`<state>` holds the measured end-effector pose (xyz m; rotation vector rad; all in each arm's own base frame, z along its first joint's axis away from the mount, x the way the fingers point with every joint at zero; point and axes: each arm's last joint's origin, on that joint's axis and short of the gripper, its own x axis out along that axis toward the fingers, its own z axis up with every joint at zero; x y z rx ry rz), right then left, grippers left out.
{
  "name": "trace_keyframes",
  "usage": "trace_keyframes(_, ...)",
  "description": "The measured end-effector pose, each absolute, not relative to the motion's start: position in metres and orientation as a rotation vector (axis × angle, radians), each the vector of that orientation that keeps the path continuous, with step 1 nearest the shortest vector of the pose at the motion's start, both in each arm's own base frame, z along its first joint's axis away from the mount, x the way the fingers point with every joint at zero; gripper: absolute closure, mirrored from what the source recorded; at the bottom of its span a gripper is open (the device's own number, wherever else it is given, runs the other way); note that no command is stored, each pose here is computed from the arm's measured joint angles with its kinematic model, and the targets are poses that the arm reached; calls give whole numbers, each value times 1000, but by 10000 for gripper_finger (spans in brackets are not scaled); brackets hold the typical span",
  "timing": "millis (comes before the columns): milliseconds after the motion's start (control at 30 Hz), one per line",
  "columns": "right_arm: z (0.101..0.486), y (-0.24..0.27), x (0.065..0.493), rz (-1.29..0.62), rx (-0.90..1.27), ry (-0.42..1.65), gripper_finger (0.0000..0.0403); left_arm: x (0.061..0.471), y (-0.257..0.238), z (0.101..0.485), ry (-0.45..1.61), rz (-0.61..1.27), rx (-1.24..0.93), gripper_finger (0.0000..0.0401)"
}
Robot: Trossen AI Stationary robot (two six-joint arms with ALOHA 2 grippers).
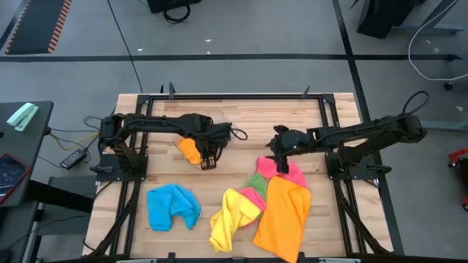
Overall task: Fold microfiber towels
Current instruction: Fold the pink microfiber towel
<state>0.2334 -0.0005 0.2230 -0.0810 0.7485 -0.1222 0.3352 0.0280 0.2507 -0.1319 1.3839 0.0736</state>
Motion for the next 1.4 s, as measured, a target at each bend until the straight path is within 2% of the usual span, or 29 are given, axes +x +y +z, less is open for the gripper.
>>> trace_keyframes(133, 204, 3, 230, -23, -45, 706, 185, 344, 2, 253, 1305, -74, -31, 372)
trace_keyframes(300, 186, 18, 223, 49, -10, 684, 185, 347, -27, 252, 1262, -169, 53, 393)
trace_keyframes(467, 183, 48, 219, 154, -60, 623, 185, 347, -50, 241, 1216, -209, 71, 385)
trace_keyframes(667, 181, 71, 213, 63, -127, 611, 185, 342, -71, 231, 1221, -219, 49, 365)
trace_keyframes(933, 150, 65, 215, -159, -190, 779, 185, 344, -97, 234, 1143, -262, 46, 381)
trace_keyframes(1167, 129, 63, 219, -98, -286, 898, 192, 340, -108, 234, 1152, -254, 11, 388)
trace_keyframes(1400, 112, 64, 224, -105, -390, 944, 236, 340, -110, 234, 1152, -254, 4, 375)
